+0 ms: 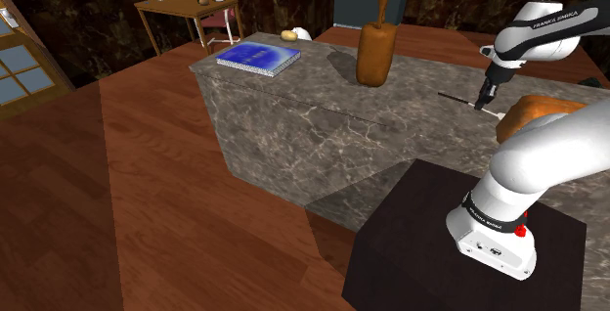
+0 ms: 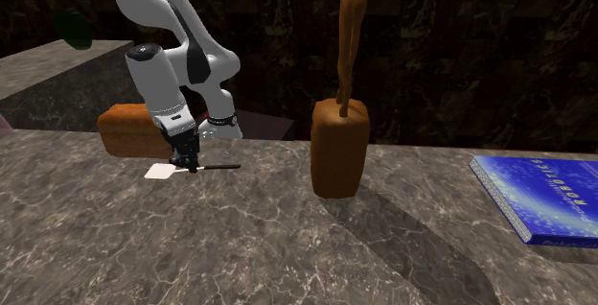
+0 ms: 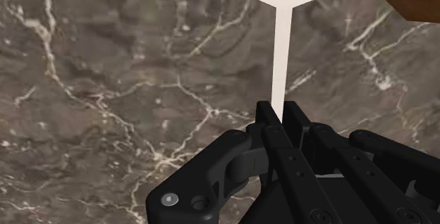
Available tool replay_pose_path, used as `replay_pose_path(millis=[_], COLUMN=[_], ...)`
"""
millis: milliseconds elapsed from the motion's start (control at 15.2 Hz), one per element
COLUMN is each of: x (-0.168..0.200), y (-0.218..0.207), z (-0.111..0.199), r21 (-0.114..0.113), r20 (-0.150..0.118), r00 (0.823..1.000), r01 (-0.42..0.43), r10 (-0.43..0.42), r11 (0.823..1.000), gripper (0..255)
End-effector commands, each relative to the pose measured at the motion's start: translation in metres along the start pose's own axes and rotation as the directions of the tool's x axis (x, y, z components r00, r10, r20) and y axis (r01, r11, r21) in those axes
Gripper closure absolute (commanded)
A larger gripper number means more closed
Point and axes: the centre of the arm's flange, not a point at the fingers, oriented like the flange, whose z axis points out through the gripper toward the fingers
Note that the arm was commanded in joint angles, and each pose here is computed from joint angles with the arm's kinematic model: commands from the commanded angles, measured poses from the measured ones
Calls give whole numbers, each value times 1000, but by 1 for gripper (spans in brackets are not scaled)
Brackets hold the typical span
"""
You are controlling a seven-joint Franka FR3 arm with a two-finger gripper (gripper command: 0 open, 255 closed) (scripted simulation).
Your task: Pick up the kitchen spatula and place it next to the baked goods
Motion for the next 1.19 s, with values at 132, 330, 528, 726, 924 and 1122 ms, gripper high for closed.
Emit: replay_pose_path(millis=[132, 330, 528, 726, 924, 1122], x=[0, 0, 0, 0, 0, 0], y=[0, 0, 0, 0, 0, 0], z=[0, 0, -26, -50, -50, -50], r21=[0, 0, 0, 0, 0, 0], r20=[0, 0, 0, 0, 0, 0], r00=[1000, 1000, 1000, 1000, 1000, 1000], r01=[0, 0, 0, 0, 0, 0], r10=[0, 0, 0, 0, 0, 0], r11=[1000, 1000, 1000, 1000, 1000, 1000], gripper=[0, 0, 0, 0, 0, 0])
